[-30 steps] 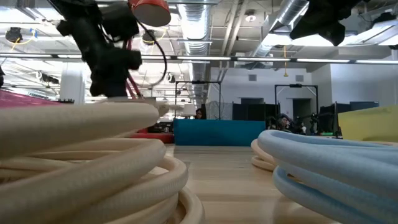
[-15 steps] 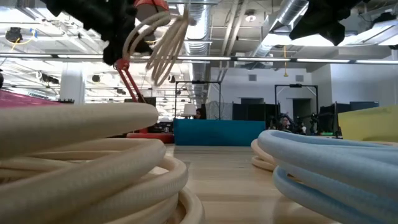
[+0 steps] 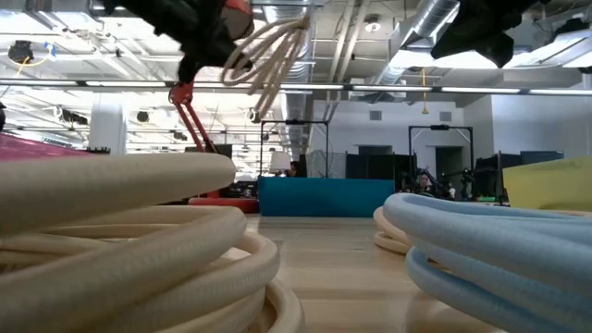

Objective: Sort HDMI cables
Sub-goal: Put the brown HDMI cable into the blue bin

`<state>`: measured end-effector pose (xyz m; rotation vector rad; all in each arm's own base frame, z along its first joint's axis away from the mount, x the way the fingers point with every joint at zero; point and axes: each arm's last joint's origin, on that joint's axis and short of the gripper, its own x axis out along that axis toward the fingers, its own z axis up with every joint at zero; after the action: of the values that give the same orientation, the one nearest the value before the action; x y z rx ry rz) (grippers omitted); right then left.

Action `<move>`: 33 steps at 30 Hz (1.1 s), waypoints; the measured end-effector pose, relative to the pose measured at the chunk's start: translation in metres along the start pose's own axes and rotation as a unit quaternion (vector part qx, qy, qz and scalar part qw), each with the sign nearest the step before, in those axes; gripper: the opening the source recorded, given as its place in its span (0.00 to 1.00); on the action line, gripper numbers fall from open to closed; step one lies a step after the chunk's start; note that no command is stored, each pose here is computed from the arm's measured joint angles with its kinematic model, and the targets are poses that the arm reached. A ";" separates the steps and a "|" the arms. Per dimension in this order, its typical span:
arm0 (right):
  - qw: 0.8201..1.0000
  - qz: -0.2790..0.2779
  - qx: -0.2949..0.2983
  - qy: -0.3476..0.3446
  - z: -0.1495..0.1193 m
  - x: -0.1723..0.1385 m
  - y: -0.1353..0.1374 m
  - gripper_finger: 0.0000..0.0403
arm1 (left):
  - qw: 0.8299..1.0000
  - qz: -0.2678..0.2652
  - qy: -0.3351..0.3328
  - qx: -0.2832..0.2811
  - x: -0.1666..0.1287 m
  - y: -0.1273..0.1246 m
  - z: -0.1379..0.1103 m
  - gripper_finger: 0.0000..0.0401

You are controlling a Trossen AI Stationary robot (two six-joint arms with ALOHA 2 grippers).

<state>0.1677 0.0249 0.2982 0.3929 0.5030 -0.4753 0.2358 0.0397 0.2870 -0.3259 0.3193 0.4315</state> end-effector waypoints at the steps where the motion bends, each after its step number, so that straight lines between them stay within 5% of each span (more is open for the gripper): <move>1: 1.000 -0.001 -0.001 0.000 0.000 0.000 0.000 0.00 | 1.000 0.003 -0.001 0.011 0.004 -0.001 0.005 0.02; 10: 1.000 -0.011 -0.007 0.008 -0.002 0.000 -0.002 0.00 | 0.996 0.059 -0.014 0.069 0.042 -0.002 0.040 0.02; 19: 1.000 -0.012 -0.008 0.010 -0.002 0.000 -0.002 0.00 | 0.988 0.120 0.038 0.094 0.086 0.010 0.019 0.02; 33: 1.000 -0.024 -0.009 0.004 -0.002 0.000 -0.003 0.00 | 0.982 0.178 -0.020 0.065 0.121 0.039 0.019 0.02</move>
<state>0.1653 0.0234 0.2955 0.3663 0.5245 -0.5152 0.3264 0.1227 0.2502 -0.1315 0.3661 0.7649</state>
